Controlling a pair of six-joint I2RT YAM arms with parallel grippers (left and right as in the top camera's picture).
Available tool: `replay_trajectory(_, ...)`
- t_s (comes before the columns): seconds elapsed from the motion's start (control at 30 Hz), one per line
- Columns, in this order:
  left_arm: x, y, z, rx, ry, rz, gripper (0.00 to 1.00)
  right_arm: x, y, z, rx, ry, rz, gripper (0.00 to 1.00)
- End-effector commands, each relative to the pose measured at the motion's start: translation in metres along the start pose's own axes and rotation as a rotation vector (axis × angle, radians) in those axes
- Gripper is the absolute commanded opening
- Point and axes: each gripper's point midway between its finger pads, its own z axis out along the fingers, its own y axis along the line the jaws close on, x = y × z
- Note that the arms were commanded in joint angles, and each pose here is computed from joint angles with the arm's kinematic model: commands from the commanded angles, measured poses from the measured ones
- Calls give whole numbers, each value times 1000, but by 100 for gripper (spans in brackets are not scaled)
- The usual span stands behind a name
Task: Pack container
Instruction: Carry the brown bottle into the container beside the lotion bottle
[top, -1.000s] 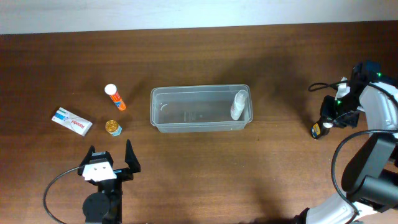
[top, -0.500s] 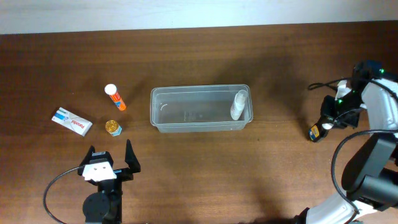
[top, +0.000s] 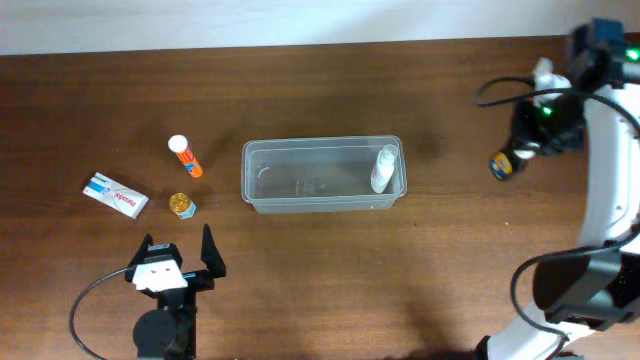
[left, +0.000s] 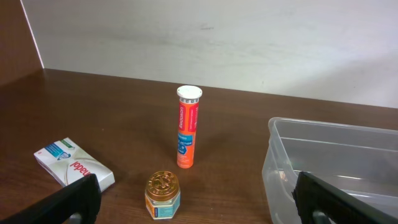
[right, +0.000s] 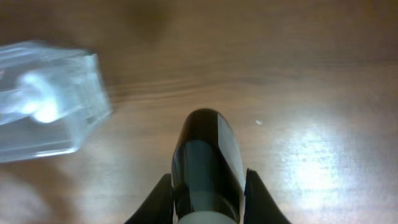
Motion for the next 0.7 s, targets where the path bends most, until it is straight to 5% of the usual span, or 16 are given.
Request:
replay_trajectory(0.0, 2, 1, 0, -5, -1, 16, 99, -2, 60, -32, -42, -83, -171, 11)
replay_trajectory(0.33, 2, 1, 0, -5, -1, 16, 99, 32, 176, -29, -105, -77, -473, 17)
replay_trajectory(0.67, 2, 1, 0, -5, -1, 16, 100, 45, 223, -26, -126, -107, -565, 16)
